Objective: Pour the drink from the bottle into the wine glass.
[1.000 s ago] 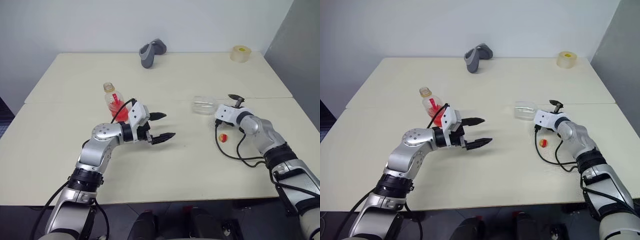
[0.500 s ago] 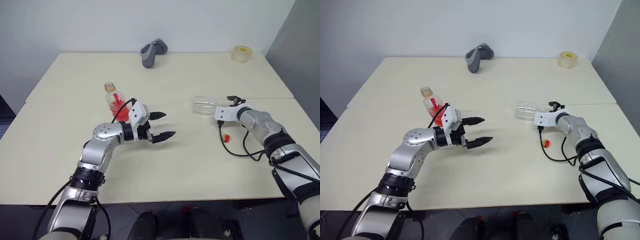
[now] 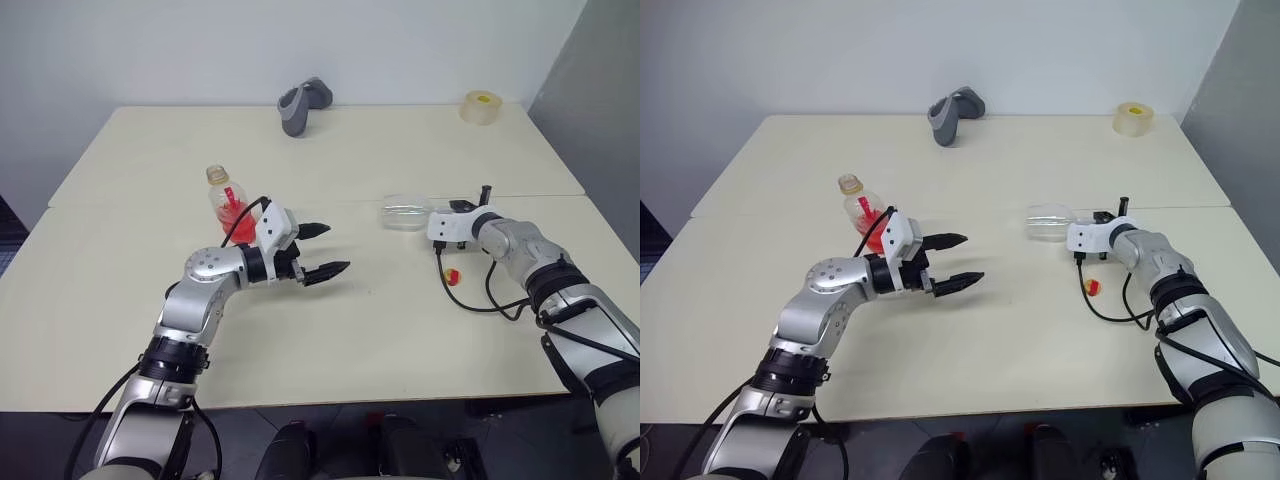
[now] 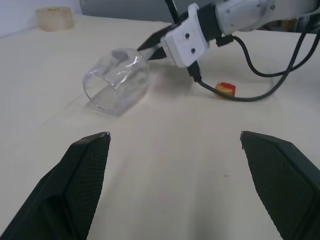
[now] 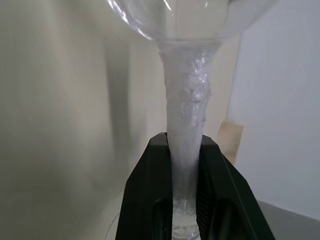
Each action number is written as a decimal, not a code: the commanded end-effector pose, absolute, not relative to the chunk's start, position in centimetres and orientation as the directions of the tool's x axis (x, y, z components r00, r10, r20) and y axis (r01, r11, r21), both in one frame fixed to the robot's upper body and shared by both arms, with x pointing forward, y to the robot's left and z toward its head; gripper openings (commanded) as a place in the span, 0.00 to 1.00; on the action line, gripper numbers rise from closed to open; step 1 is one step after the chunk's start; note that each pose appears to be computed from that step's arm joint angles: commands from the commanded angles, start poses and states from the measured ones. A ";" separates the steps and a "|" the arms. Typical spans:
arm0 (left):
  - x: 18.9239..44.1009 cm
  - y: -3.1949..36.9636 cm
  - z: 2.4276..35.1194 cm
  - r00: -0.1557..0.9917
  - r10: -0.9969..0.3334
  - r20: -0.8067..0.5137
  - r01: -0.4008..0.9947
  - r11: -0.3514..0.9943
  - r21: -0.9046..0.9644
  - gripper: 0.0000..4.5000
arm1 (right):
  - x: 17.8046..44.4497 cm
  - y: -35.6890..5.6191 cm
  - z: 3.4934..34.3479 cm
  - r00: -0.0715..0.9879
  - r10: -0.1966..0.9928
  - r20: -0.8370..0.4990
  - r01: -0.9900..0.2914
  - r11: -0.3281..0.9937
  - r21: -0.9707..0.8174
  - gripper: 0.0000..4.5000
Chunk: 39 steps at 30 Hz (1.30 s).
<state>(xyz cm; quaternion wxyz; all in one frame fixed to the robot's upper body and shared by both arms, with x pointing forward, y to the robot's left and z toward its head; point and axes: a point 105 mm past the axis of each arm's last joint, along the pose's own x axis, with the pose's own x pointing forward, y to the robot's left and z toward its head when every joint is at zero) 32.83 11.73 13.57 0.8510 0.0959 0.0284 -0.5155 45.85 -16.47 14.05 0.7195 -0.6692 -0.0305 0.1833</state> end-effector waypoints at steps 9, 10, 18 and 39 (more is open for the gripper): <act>26.6 18.7 12.9 0.791 -0.598 -0.128 0.607 0.794 0.043 1.00 | 43.3 -3.1 17.9 0.793 0.583 0.178 -0.541 0.808 -0.234 0.06; 26.2 18.6 12.8 0.794 -0.593 -0.133 0.602 0.798 0.036 1.00 | 43.2 -2.7 17.9 0.789 0.587 0.182 -0.550 0.807 -0.217 0.06; 25.0 17.8 13.0 0.823 -0.555 -0.122 0.560 0.828 0.010 1.00 | 42.2 0.6 17.6 0.764 0.608 0.214 -0.585 0.794 -0.168 0.06; 26.2 17.2 13.7 0.819 -0.564 -0.103 0.569 0.822 0.025 1.00 | 41.0 -2.8 9.0 0.868 0.485 -0.106 -0.497 0.847 -0.190 0.06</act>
